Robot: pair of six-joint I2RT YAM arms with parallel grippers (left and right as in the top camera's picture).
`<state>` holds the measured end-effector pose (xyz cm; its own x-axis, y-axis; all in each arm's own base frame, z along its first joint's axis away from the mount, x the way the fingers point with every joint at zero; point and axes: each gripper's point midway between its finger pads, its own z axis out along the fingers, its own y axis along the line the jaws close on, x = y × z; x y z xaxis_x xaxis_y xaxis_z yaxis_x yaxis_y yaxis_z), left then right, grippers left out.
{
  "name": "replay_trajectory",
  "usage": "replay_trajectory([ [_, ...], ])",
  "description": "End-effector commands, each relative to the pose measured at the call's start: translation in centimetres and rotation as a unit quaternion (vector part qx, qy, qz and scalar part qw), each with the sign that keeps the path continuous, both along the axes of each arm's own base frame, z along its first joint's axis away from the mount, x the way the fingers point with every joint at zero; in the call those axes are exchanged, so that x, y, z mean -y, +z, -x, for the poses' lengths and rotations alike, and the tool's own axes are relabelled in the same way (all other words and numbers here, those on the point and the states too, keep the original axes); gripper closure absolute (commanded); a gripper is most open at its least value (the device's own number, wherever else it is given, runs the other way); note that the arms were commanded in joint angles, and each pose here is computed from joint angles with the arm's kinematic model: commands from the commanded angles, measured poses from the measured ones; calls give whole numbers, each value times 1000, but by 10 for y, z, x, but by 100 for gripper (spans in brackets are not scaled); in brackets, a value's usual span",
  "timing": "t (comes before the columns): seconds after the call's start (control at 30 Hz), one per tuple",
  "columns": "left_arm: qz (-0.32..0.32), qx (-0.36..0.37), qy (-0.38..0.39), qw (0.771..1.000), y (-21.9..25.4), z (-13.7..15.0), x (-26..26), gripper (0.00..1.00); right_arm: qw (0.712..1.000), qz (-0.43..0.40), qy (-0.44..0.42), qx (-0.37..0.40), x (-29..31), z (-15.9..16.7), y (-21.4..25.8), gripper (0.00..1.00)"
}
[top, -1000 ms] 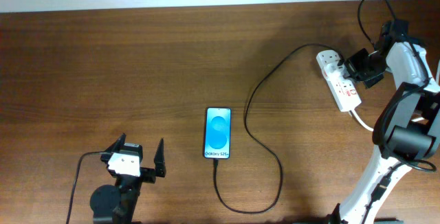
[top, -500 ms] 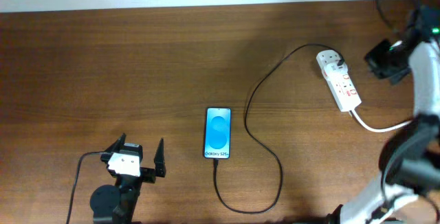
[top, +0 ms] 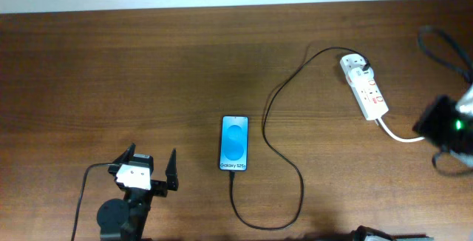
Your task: Plug charger to phone and switch on socket
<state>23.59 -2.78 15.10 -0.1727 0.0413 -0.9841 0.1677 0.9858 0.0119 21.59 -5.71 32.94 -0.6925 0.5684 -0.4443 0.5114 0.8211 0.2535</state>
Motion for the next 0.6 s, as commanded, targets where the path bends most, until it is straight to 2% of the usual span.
replay_trajectory([
  [0.0,-6,0,5,1000,-2,0,-3,1,1000,10,5,2,-11,34,7,96],
  [0.13,-6,0,5,1000,-2,0,-3,1,999,27,13,40,-21,58,17,95],
  [0.17,-6,0,5,1000,-2,0,-3,1,998,34,13,58,-26,70,20,80],
  [0.23,-6,0,5,1000,-2,0,-3,1,996,40,13,74,-31,85,18,59],
  [0.27,-6,0,5,1000,-2,0,-3,1,996,43,13,82,-35,94,14,44],
  [0.33,-6,0,5,1000,-2,0,-3,1,995,48,13,92,-40,108,7,2],
  [0.43,-6,0,5,1000,-2,0,-3,1,993,62,23,99,-46,130,-14,2],
  [0.57,-6,0,5,1000,-2,0,-3,1,993,56,26,103,-54,142,-34,2],
])
